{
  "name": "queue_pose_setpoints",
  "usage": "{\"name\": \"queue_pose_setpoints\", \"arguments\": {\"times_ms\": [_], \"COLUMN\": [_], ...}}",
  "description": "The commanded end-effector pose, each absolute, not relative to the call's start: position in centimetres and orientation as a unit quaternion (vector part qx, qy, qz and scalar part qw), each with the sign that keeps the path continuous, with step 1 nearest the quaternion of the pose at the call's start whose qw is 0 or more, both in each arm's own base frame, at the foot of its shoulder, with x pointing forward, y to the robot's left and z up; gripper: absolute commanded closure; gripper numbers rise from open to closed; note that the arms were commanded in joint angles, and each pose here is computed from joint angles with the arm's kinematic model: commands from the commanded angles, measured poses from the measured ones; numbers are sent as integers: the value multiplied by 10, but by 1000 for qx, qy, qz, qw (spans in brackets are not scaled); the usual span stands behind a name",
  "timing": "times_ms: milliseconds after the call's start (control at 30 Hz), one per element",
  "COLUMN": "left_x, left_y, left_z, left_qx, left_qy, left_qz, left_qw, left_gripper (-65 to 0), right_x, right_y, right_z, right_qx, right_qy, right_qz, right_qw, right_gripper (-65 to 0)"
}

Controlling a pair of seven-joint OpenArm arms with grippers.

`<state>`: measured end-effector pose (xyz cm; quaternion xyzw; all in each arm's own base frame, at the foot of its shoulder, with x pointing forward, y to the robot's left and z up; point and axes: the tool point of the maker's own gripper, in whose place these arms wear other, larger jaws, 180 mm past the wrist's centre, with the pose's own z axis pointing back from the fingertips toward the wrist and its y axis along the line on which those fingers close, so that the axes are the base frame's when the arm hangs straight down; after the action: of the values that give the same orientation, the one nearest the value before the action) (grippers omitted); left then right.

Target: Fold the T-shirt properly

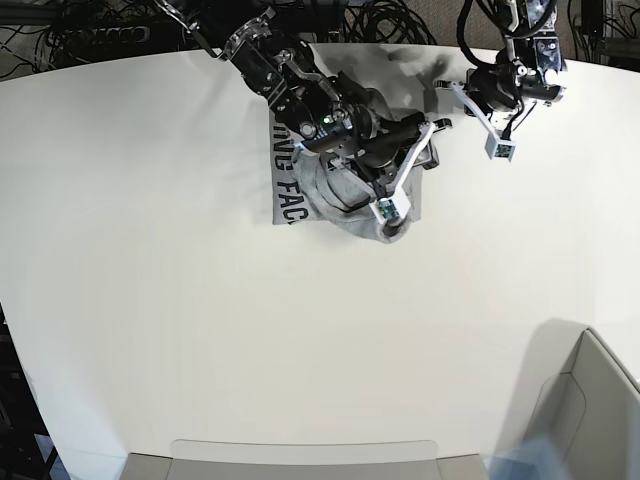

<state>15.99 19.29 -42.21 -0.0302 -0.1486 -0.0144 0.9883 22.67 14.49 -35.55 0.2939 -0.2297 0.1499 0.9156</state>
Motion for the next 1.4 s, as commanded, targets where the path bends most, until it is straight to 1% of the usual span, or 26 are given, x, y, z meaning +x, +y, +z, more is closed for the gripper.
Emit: {"name": "queue_pose_setpoints", "arguments": {"times_ms": [0,100,233,333,600,700,800,900,1033,1133,1200,1267,1367], "left_x": [162,162,162,162,160,160,160,160,160,159,159,159,159], "left_y": [195,195,195,194,194,193,193,193,194,194,193,193,194], "left_z": [-418,-418,-418,-418,-419,-419,-419,-419,-419,-419,-420,-420,-419], "left_qx": [-26,-26,-27,-27,-28,-28,-28,-28,-27,-28,-29,-29,-29], "left_qy": [-158,-157,-157,-157,-155,-155,-155,-155,-155,-154,-154,-154,-154], "left_qz": [-17,-17,-17,-17,-18,-18,-18,-18,-17,-19,-19,-19,-18], "left_qw": [987,987,987,987,987,987,987,987,987,987,987,987,987], "left_gripper": [-64,-64,-64,-64,-64,-64,-64,-64,-64,-63,-63,-63,-63], "right_x": [231,230,227,236,252,253,249,257,261,250,236,224,214], "right_y": [150,149,158,163,183,193,201,209,215,203,185,168,142], "right_z": [-344,-346,-335,-334,-328,-335,-331,-313,-275,-252,-250,-260,-291], "right_qx": [303,295,296,289,289,284,296,315,349,367,370,360,329], "right_qy": [-234,-225,-261,-288,-285,-268,-275,-315,-374,-398,-393,-369,-330], "right_qz": [136,115,150,167,179,213,253,271,266,260,243,221,184], "right_qw": [914,922,906,897,896,896,879,853,817,800,806,828,866], "right_gripper": [-257,-257,-257,-257,-255,-255,-255,-255,-255,-254,-254,-254,-254]}}
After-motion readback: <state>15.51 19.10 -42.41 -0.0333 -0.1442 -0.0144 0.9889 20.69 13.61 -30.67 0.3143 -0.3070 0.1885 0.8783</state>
